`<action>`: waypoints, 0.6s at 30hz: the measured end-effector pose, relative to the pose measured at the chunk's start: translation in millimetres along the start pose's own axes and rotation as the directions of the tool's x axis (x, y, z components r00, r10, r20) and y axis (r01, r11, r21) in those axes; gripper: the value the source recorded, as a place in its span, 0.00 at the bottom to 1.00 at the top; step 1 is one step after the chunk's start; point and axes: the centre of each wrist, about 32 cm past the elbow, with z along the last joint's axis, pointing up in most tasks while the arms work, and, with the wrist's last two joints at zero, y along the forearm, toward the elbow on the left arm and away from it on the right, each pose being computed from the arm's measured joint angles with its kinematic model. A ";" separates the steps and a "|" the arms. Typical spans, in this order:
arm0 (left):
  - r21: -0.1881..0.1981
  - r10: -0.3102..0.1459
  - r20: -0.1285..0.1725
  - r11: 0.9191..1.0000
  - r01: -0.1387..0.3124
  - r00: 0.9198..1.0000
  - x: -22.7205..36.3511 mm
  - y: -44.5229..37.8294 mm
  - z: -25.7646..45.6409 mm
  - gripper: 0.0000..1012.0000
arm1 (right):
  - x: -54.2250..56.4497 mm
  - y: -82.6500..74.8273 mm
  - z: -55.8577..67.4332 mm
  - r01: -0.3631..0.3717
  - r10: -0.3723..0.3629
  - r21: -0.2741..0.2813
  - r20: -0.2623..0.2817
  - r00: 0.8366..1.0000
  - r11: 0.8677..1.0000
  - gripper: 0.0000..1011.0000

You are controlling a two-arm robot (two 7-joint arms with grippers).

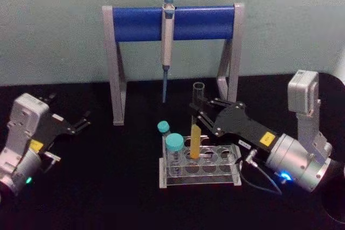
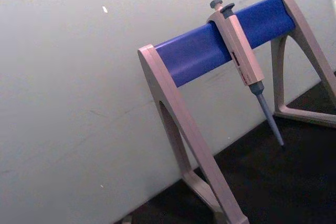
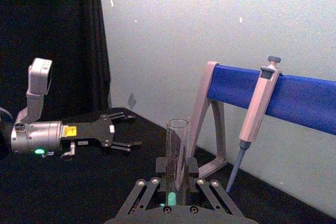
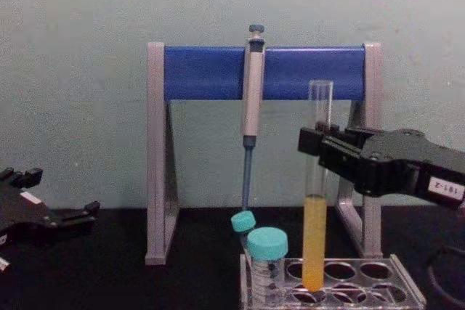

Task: Pick up the test tube from the test tube rack, shake it, then place it back into the test tube rack.

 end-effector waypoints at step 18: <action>0.000 0.000 0.000 1.000 0.000 1.000 0.0 0.0 0.0 0.99 | 0.3 4.8 -11.6 0.005 -0.005 -0.026 0.005 1.000 1.000 0.23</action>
